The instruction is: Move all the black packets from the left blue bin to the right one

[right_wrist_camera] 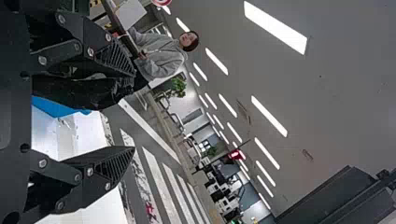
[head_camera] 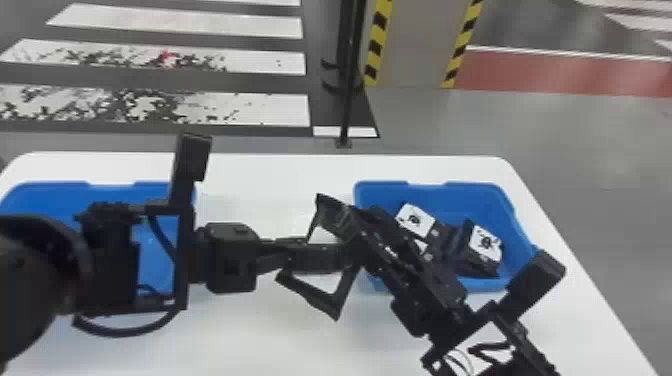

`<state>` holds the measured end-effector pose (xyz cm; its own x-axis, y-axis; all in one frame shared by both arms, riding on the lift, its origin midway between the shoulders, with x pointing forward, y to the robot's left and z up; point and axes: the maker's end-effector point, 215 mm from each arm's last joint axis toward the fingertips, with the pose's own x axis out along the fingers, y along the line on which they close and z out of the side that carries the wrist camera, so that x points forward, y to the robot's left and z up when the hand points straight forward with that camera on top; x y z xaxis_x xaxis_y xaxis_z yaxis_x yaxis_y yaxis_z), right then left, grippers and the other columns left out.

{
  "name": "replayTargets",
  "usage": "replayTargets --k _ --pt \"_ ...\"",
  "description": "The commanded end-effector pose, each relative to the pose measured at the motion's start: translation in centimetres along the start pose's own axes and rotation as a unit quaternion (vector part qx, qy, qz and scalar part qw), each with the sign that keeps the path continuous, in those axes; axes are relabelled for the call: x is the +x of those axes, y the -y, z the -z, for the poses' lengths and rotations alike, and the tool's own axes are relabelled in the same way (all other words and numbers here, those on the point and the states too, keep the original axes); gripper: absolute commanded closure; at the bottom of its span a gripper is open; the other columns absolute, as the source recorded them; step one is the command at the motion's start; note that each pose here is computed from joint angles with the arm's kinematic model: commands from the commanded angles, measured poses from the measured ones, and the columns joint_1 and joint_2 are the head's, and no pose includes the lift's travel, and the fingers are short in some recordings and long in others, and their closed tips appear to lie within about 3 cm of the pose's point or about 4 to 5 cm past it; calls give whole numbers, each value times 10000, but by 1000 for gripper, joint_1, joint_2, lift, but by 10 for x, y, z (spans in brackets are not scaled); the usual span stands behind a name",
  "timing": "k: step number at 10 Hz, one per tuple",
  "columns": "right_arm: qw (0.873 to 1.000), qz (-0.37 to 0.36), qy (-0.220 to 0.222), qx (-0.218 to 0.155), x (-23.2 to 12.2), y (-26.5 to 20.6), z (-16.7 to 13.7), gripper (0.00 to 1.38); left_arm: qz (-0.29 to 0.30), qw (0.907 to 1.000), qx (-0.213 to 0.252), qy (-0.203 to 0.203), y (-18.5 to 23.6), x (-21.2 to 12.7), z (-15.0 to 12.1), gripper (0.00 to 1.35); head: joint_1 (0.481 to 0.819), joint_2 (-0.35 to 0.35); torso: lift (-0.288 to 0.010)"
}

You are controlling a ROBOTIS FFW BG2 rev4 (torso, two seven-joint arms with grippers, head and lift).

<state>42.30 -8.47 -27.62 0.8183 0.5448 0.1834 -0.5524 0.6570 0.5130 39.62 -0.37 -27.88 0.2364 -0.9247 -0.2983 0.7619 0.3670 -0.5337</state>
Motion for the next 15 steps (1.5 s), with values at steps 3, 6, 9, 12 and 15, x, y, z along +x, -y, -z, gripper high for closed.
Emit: replayTargets --k 3,6,9,12,15 --pt "10000 -46 55 26 0 -2 -1 1279 -52 10000 -16 60 -4 -3 -3 1197 695 -121 -185" --pt "9999 -30 100 -78 -1 3 -9 1279 -148 9993 -269 228 -12 -10 6 298 695 -112 -185" --pt "9995 96 154 -274 3 27 -23 1279 -287 9978 -338 498 -14 -26 7 159 695 -111 -185" --pt "9951 657 248 -698 -1 101 -51 1279 -497 9954 -369 735 -5 -51 17 159 695 -133 -185" --pt "9858 1444 122 -848 -13 199 -56 1279 -670 9934 -444 818 -1 -68 29 159 695 -202 -185"
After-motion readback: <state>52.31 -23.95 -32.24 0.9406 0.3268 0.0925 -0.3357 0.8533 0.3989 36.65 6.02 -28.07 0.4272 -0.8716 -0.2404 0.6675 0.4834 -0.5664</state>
